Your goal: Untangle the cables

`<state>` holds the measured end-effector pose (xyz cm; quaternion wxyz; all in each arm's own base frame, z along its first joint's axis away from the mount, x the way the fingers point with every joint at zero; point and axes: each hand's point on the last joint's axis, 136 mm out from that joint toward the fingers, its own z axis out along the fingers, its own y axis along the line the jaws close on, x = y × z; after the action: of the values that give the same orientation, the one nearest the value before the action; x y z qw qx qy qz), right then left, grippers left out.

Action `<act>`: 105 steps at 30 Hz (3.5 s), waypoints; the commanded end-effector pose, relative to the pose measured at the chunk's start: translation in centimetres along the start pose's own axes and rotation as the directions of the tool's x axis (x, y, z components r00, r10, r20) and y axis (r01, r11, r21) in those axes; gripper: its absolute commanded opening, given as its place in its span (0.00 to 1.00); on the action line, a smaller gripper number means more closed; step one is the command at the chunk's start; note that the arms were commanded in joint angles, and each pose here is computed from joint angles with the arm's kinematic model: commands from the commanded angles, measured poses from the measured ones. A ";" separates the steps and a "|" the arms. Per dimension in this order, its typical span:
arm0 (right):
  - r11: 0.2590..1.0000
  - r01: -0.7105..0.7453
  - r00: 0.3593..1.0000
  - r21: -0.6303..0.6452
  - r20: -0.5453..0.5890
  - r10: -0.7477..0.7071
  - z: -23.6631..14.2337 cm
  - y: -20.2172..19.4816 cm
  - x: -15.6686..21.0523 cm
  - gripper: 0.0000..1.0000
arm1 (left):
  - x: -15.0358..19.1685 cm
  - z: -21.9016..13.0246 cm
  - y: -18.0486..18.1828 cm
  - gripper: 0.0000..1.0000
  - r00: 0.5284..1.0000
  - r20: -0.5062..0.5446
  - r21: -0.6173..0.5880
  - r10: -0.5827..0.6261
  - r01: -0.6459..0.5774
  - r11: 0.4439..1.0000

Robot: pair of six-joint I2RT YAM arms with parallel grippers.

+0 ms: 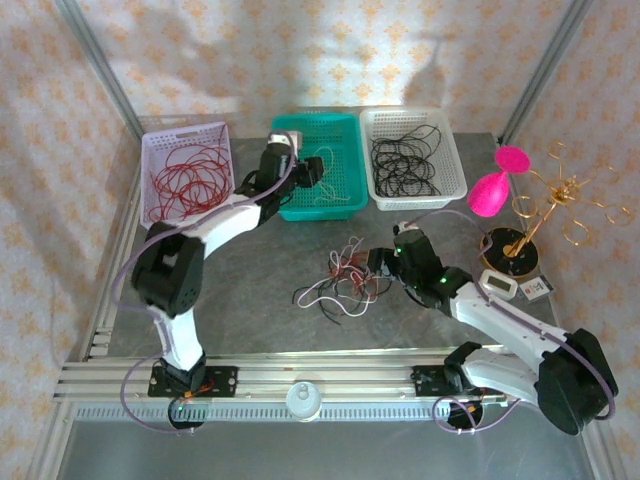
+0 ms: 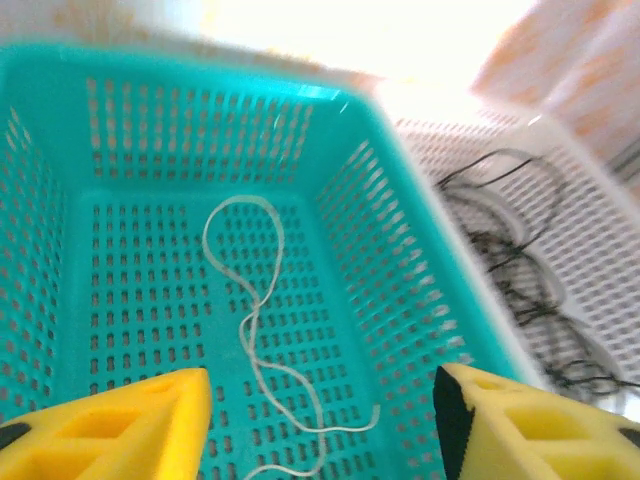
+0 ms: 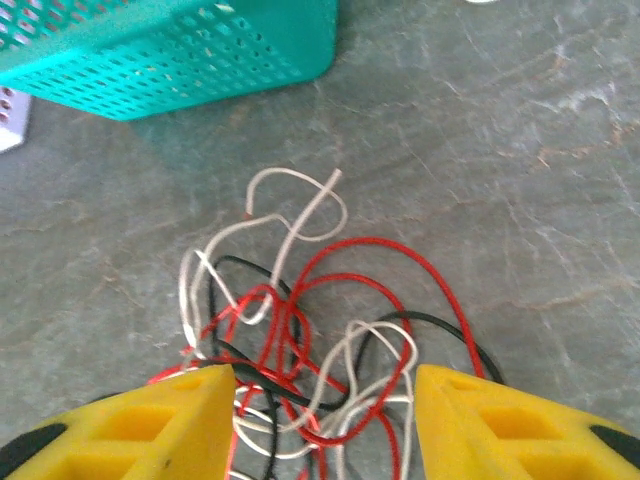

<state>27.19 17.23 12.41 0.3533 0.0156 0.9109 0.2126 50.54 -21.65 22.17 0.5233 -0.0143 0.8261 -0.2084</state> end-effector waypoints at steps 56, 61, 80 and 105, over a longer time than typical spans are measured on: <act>0.995 -0.016 0.998 -0.096 -0.057 0.010 -1.1 1.6 3.8 0.40 | 28.6 -17.5 2.2 0.07 0.783 -0.616 -0.115 -0.085 0.018 0.993; 0.990 0.009 1.000 -0.138 -0.023 -0.012 -2.0 2.9 2.4 0.40 | 23.9 -18.3 0.8 0.00 0.858 -0.513 -0.086 -0.023 -0.025 0.996; 0.429 0.690 0.722 -0.583 0.598 -0.349 -9.8 20.5 -4.8 0.57 | 4.1 -26.2 -8.2 0.00 0.963 -0.147 0.215 0.227 -0.193 0.957; 0.793 0.382 0.920 -0.475 0.277 -0.277 6.5 16.9 0.8 0.37 | -14.5 -36.3 -15.6 0.00 0.931 0.324 0.369 0.170 -0.289 0.883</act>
<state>28.06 36.23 16.04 0.4535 -0.2616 0.7502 0.4039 22.61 -20.84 50.11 0.6122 0.1628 0.7082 -0.3117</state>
